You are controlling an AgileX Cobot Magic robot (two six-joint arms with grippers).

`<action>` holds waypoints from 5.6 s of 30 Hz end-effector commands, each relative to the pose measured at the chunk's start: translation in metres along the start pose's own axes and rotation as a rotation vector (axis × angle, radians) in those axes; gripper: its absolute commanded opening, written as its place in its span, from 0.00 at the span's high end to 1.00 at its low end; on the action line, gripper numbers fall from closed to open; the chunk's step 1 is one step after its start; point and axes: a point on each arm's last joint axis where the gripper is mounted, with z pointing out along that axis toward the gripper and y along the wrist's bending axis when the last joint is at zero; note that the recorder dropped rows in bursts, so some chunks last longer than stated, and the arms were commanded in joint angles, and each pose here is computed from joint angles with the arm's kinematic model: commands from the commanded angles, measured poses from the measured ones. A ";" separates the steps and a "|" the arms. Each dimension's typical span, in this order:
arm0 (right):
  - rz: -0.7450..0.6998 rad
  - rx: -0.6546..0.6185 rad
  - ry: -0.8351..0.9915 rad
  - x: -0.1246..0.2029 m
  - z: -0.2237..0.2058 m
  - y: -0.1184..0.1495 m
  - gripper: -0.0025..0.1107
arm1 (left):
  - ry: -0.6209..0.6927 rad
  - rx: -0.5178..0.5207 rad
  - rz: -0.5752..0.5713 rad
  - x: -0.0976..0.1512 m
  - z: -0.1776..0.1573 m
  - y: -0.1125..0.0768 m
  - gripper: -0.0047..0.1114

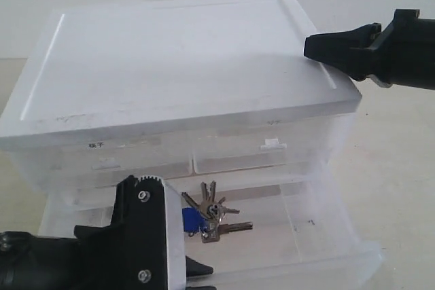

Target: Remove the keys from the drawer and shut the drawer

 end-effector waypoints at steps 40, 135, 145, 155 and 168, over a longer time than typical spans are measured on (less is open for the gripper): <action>-0.018 0.019 0.058 0.008 0.001 -0.004 0.98 | -0.016 -0.576 -0.477 0.003 -0.048 0.064 0.51; -0.009 0.010 0.087 0.011 0.001 -0.003 0.98 | 0.054 -1.045 -0.298 -0.079 -0.102 0.072 0.75; -0.008 0.009 0.090 0.011 0.001 -0.003 0.98 | -0.558 -0.785 -0.652 -0.074 -0.185 0.095 0.92; -0.004 0.008 0.096 0.012 0.001 -0.003 0.98 | -0.702 -0.259 -0.621 -0.099 -0.150 0.085 0.92; 0.000 -0.002 0.098 0.012 0.001 -0.002 0.98 | 0.309 -0.123 -0.515 -0.033 -0.104 0.115 0.92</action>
